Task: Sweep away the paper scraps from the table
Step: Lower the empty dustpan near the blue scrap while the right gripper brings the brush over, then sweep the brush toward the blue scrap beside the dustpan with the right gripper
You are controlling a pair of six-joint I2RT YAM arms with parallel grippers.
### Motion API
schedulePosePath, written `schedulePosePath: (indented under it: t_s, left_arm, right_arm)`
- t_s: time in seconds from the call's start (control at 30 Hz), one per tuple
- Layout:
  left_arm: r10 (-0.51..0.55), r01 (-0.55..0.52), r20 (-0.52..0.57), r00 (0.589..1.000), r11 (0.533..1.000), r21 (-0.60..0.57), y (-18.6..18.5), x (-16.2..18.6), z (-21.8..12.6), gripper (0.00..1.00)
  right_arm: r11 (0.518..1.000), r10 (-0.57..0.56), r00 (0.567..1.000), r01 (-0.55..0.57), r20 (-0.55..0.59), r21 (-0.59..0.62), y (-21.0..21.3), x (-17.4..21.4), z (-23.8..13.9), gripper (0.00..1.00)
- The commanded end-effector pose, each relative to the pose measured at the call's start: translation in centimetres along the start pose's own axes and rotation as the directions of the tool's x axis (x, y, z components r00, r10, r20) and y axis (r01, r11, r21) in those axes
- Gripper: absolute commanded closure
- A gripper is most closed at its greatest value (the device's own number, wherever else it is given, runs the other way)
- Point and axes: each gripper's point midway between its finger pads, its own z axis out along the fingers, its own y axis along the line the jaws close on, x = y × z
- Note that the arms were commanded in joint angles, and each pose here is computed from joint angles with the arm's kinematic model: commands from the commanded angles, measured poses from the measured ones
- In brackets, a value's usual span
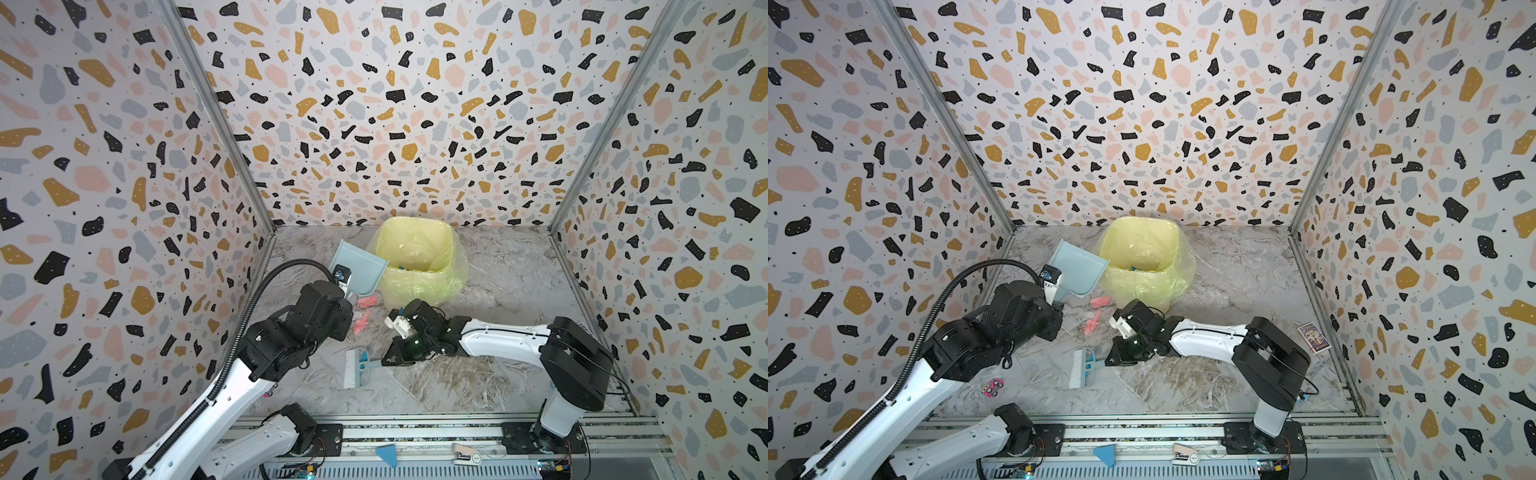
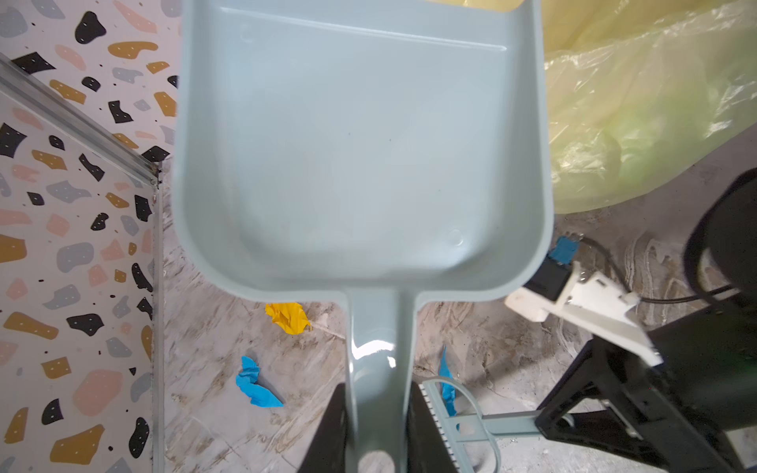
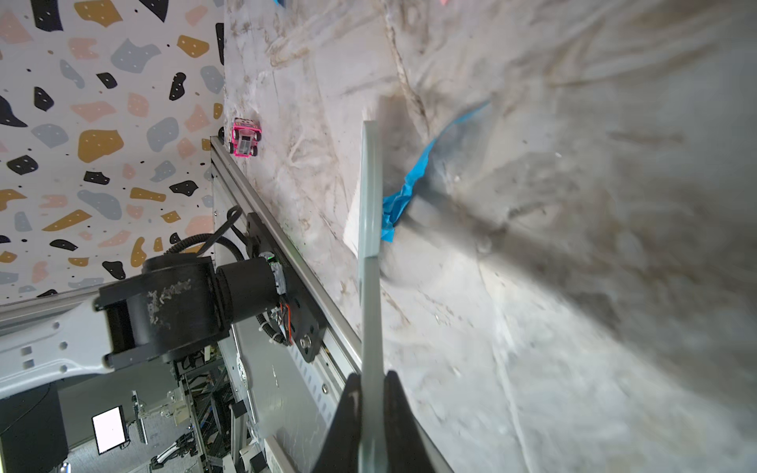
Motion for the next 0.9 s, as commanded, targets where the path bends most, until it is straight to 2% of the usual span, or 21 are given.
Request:
schedulePosePath:
  t_s: [0.0, 0.23, 0.37, 0.5, 0.6, 0.73, 0.87]
  left_arm:
    - [-0.018, 0.018, 0.003, 1.000, 0.999, 0.027, -0.5, 0.0, 0.3, 0.86]
    - [-0.022, 0.024, -0.020, 1.000, 0.996, 0.086, -1.7, 0.3, 0.8, 0.84]
    - [-0.031, 0.034, -0.030, 0.999, 0.992, 0.121, -2.4, 0.7, 1.1, 0.83]
    - [-0.037, 0.042, -0.042, 0.998, 0.990, 0.133, -2.7, 1.0, 1.2, 0.82]
    - [-0.041, 0.047, -0.049, 0.998, 0.989, 0.141, -2.8, 1.3, 1.1, 0.81]
    - [-0.050, 0.059, -0.062, 0.997, 0.986, 0.157, -3.1, 1.9, 1.1, 0.80]
    - [-0.063, 0.077, -0.080, 0.995, 0.979, 0.187, -3.6, 2.7, 1.3, 0.80]
  right_arm:
    - [0.996, 0.065, 0.997, -0.068, 0.036, 0.060, -1.3, 1.2, -2.6, 1.00]
    - [0.973, 0.110, 0.990, -0.126, 0.092, 0.193, -4.3, 3.3, -7.7, 1.00]
    - [0.973, 0.082, 0.989, -0.106, 0.119, 0.206, -3.4, 2.5, -9.7, 1.00]
    - [0.991, 0.040, 0.995, -0.051, 0.096, 0.122, -0.7, 1.6, -8.9, 1.00]
    - [0.994, 0.009, 0.997, -0.017, 0.078, 0.104, 0.0, 1.2, -7.6, 1.00]
    - [0.990, -0.004, 0.998, -0.005, 0.067, 0.141, -1.2, 0.5, -6.7, 1.00]
    - [0.978, 0.018, 0.997, -0.033, 0.075, 0.205, -3.8, 0.4, -7.7, 1.00]
